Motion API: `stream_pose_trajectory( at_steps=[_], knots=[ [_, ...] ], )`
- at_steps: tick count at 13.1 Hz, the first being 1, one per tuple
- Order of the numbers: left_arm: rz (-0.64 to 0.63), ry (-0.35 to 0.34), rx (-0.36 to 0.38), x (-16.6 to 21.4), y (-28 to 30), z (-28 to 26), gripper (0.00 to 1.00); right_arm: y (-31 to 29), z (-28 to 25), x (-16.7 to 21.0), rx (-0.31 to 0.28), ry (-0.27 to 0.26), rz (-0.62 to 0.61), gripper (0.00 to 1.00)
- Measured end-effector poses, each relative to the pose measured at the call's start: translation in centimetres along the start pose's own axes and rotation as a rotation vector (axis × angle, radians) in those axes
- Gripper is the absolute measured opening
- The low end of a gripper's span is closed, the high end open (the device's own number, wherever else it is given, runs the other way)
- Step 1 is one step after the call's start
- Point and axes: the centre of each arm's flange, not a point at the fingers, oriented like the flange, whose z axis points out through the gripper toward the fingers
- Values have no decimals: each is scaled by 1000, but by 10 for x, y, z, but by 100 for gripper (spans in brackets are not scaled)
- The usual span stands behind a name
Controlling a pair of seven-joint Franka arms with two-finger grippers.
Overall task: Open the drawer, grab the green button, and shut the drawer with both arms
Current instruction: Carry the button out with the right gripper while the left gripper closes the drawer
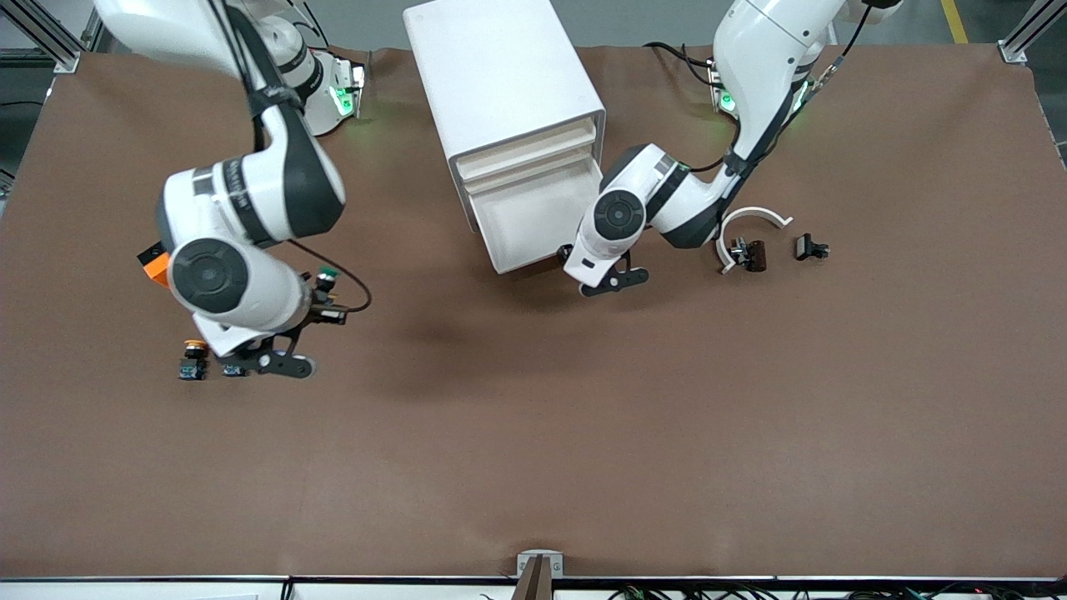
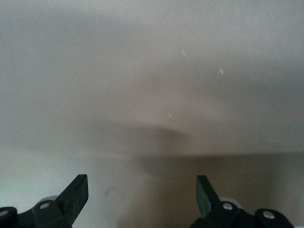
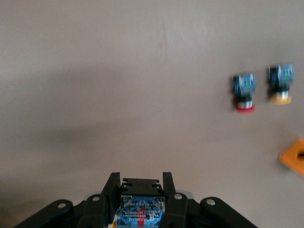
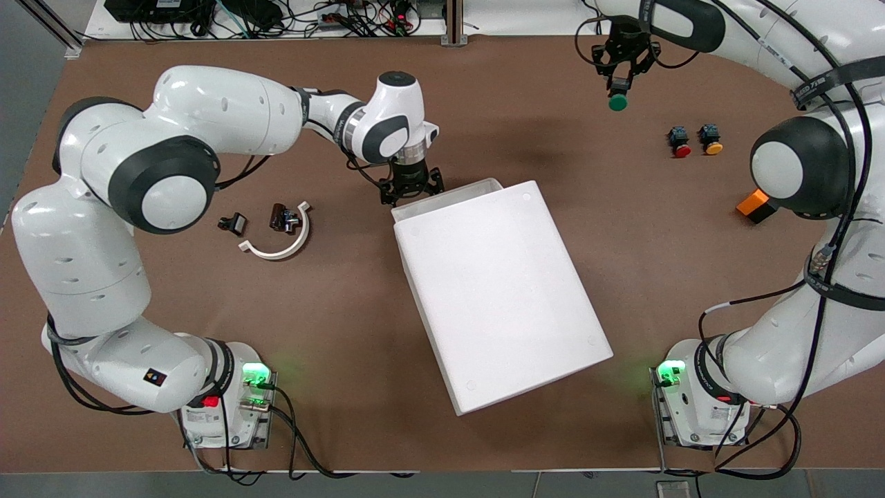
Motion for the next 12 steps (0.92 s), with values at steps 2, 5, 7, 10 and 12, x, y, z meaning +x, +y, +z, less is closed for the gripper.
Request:
stream_pose_trajectory(
  at_steps=[2, 5, 7, 10, 12],
  knots=[
    [2, 0, 9, -25, 15, 5, 100, 36, 29, 20, 14, 53, -78, 41],
    [12, -22, 9, -65, 35, 11, 100, 69, 79, 37, -13, 125, -159, 41],
    [11, -43, 4, -85, 43, 13, 100, 78, 111, 43, -16, 131, -189, 41],
    [0, -68, 7, -105, 51, 19, 100, 84, 151, 51, -14, 140, -191, 41],
    [-11, -82, 8, -112, 54, 23, 100, 87, 176, 51, -4, 175, -189, 41]
  ],
)
